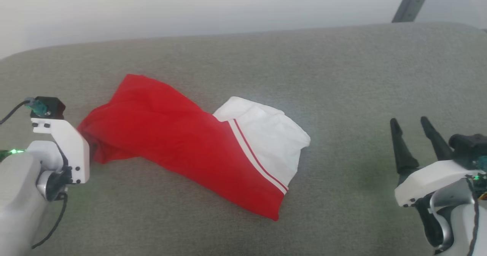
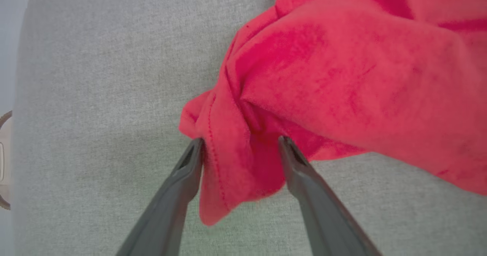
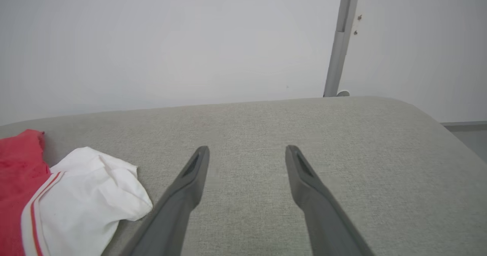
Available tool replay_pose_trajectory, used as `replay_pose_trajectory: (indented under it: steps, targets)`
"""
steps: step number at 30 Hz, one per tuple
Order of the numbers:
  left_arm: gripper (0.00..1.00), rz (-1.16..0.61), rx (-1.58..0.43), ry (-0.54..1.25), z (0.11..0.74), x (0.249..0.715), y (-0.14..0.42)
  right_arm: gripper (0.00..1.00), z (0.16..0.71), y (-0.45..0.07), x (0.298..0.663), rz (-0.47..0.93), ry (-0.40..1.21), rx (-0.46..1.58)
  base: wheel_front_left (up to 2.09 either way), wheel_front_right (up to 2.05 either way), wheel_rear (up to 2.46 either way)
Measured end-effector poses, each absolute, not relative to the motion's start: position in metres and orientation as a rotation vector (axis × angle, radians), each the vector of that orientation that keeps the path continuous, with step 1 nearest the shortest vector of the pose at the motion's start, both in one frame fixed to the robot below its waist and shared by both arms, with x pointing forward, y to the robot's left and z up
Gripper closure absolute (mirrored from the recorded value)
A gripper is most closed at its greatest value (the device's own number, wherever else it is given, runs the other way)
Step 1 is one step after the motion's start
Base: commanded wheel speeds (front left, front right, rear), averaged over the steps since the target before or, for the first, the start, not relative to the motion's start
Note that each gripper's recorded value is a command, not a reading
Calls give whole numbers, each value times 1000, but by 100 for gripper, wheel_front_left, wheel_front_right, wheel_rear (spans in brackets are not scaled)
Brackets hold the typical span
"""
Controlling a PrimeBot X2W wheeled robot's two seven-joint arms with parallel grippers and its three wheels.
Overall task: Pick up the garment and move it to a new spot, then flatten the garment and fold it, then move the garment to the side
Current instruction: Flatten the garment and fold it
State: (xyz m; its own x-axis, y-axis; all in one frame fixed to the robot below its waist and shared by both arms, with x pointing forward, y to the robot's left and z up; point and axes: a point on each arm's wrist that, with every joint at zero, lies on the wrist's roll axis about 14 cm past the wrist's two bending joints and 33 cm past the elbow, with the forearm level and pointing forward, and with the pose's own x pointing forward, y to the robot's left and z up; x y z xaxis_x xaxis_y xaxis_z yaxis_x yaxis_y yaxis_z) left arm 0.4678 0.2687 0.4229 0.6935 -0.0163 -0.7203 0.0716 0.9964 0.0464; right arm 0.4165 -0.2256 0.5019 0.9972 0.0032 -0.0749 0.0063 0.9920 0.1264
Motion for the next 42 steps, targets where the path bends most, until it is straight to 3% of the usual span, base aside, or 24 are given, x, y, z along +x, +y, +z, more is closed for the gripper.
replay_pose_trajectory:
  steps: [18, 29, 41, 42]
  targets:
    - [0, 52, 14, 376, 490, 435, 294, 0, 458, -129, 425, 323, 362, 119, 0, 0, 0]
    - [0, 189, -49, 113, 512, 392, 313, 0, 430, -104, 454, 400, 516, 71, 0, 0, 0]
    - [0, 291, -97, 67, 503, 356, 321, 0, 393, -92, 466, 436, 684, 38, 0, 0, 0]
    - [0, 295, -100, 64, 502, 354, 320, 8, 392, -90, 468, 439, 688, 40, 0, 0, 0]
